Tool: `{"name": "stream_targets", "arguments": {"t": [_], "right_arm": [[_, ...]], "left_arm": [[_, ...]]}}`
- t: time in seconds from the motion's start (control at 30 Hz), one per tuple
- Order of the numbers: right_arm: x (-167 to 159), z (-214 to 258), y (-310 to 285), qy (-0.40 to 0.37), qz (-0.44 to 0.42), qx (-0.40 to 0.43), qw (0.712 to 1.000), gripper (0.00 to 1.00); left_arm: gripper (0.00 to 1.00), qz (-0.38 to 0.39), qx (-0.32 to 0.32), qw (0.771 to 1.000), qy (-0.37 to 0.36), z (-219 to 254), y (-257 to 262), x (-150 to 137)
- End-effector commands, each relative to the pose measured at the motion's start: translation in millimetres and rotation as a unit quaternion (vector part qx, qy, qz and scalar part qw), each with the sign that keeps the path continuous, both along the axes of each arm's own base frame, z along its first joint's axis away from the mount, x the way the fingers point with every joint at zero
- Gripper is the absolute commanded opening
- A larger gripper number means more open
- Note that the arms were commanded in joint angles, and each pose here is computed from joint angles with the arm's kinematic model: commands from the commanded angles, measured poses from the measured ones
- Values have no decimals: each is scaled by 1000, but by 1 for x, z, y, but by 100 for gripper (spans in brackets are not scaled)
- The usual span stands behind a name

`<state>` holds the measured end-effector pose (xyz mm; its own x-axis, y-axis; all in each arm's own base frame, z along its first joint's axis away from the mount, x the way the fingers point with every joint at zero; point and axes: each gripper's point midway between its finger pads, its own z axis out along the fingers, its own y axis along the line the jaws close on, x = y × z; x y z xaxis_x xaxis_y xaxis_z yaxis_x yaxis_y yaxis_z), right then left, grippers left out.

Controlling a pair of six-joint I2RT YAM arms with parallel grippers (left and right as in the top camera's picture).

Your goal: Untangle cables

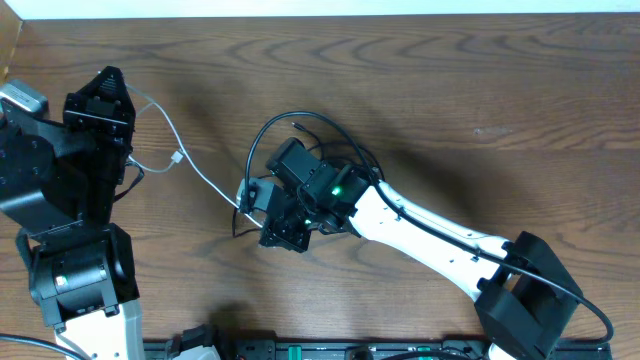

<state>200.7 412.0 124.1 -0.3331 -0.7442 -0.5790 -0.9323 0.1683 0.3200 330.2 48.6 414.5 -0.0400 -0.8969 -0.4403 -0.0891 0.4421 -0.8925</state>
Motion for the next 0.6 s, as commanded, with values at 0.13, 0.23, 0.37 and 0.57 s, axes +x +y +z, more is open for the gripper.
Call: {"name": "stream_targets", "arguments": {"t": [0.13, 0.23, 0.37, 0.57], "right_arm": [[1, 0, 0, 6, -9, -2, 1000, 26], [4, -1, -1, 6, -25, -9, 1000, 27], [10, -4, -5, 1, -45, -24, 999, 20], [9, -6, -8, 2, -47, -32, 998, 15]], "left_arm": [[8, -6, 9, 1000, -3, 5, -2, -2], [7, -6, 14, 1000, 8, 0, -1, -2], [7, -4, 11, 1000, 22, -8, 0, 1], [7, -3, 8, 999, 31, -14, 2, 6]]}}
